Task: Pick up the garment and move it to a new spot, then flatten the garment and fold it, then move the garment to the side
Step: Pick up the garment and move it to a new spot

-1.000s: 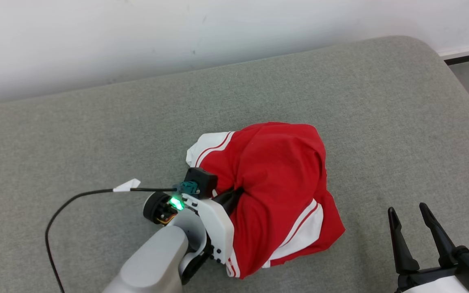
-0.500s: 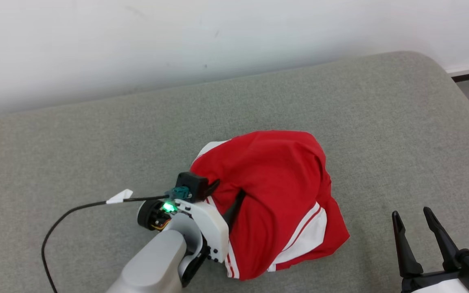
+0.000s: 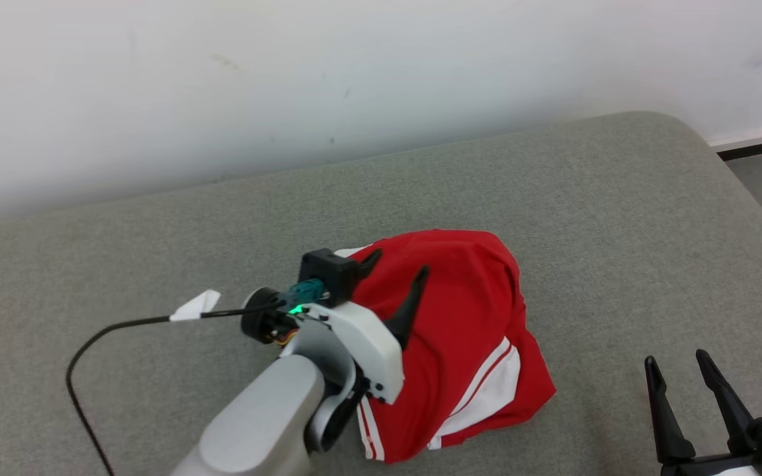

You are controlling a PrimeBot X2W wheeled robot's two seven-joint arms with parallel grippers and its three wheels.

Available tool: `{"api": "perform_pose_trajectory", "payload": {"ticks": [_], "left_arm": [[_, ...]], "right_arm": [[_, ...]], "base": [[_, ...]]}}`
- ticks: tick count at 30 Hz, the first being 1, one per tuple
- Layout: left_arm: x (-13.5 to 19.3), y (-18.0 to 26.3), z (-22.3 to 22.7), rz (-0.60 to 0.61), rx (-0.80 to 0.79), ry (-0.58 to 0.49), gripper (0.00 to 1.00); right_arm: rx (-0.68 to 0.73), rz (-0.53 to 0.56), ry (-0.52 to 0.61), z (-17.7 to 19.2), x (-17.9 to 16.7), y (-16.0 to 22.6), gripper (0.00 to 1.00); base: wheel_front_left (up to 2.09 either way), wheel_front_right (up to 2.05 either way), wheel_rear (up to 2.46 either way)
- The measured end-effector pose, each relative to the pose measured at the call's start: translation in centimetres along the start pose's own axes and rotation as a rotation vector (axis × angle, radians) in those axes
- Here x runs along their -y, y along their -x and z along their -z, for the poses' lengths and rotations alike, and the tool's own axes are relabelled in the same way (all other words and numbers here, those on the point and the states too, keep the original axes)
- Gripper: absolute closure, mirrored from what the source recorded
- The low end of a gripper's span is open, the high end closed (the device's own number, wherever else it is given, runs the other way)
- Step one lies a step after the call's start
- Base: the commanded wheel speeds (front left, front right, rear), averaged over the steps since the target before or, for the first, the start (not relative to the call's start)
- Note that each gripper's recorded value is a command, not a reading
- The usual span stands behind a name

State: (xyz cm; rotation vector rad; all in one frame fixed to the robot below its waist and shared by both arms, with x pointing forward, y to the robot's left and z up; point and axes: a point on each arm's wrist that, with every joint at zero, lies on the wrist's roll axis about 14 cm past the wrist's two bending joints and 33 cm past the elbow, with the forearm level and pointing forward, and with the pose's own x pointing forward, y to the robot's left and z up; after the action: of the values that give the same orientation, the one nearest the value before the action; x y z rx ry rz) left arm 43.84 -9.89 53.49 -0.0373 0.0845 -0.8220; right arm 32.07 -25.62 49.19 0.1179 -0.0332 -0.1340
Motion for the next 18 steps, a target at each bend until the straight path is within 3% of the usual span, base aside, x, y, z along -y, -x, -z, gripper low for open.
{"api": "perform_pose_trajectory", "payload": {"ticks": [8,18], "left_arm": [[7.2,-1.5,-2.1,0.184,0.001,-0.011,0.00],[6.5,-3.4,-1.0,0.215,-0.076,-0.143,0.00]], "right_arm": [[-0.001,0.037,0.004,-0.1,1.0,0.6,0.00],[-0.015,0.097,-0.003,0.3,2.2,1.1,0.00]], "base": [[0.00,0.00,0.00],[0.00,0.00,0.00]]}}
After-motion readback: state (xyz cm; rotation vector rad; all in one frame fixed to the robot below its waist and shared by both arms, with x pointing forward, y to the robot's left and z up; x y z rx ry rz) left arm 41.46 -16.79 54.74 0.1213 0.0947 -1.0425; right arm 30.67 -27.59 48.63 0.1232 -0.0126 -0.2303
